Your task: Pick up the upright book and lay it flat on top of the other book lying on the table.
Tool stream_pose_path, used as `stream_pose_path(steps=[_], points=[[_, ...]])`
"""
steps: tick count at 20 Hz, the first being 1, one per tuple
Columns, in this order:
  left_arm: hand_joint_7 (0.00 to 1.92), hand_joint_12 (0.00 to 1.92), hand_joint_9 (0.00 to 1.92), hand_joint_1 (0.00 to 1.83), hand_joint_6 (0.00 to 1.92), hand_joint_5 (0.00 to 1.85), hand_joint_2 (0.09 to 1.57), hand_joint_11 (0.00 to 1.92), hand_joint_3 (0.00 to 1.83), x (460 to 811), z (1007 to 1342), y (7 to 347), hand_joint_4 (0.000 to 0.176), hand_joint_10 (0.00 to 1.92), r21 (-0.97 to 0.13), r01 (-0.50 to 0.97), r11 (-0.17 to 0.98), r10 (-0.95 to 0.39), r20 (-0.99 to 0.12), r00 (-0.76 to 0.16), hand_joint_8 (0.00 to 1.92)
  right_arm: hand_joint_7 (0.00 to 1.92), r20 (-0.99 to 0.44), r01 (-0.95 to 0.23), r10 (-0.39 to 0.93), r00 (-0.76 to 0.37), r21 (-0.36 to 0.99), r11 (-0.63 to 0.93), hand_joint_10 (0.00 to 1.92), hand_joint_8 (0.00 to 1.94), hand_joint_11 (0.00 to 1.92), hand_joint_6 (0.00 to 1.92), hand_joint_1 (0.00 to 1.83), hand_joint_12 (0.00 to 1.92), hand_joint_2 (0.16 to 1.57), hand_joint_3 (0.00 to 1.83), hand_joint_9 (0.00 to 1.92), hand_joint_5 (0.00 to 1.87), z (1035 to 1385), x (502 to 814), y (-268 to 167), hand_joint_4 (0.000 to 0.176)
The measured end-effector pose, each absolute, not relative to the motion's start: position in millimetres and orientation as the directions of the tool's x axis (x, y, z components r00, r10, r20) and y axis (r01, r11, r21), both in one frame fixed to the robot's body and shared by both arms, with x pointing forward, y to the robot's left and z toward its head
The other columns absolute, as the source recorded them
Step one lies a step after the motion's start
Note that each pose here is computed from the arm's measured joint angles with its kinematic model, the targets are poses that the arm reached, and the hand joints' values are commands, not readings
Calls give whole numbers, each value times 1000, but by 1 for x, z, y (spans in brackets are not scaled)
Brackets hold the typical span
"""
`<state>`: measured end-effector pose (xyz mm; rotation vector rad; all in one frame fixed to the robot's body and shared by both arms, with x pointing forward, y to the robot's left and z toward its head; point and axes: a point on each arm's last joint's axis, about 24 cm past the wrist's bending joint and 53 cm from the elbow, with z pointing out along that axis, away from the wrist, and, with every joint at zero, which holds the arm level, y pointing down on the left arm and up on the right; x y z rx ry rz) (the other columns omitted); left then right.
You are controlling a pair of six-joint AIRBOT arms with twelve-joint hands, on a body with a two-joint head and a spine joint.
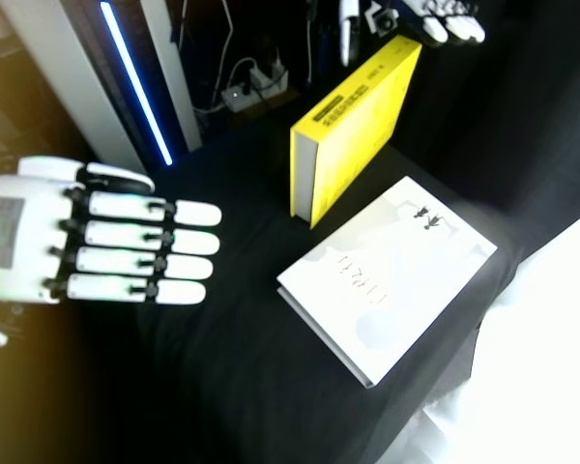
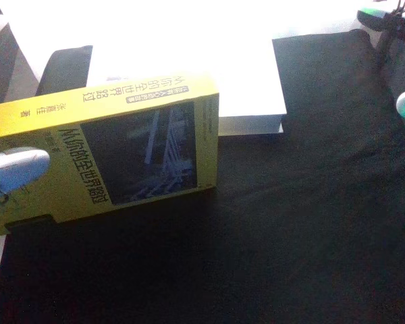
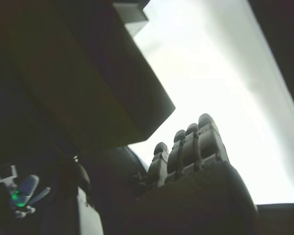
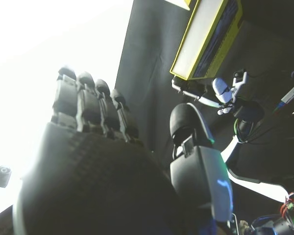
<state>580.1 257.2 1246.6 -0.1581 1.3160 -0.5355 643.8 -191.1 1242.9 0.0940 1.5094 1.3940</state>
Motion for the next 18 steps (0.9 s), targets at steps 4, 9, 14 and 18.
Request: stream_pose_path(steps=[4,9,14,18], points=[[871,1212,875,999,60,604,1186,356,0,582,1242,255,0,161,-413,284,865,-464,-874,142,65,0,-601,-549,649,-466,772,320,0,0,0,0,334,0,1369,30,0,0,1242,644,-190,0],[952,1252,1045,1240,1162,743,1187,964,0,577,1251,242,0,930,-373,356,857,-448,-880,158,1235,0,-597,-549,651,-469,774,316,0,0,0,0,383,0,1375,24,0,0,1241,645,-188,0],[1003,1166,1132,1239,1170,759,1170,1016,0,570,1266,240,0,736,-351,391,851,-453,-867,207,1124,0,-596,-545,652,-469,776,317,0,0,0,0,464,0,1340,5,0,0,1239,646,-188,0],[1046,1030,1171,1254,1090,785,1151,994,0,550,1298,232,0,541,-296,473,830,-466,-835,294,1058,0,-593,-543,657,-466,778,317,0,0,0,0,391,0,1373,19,0,0,1240,648,-190,0]])
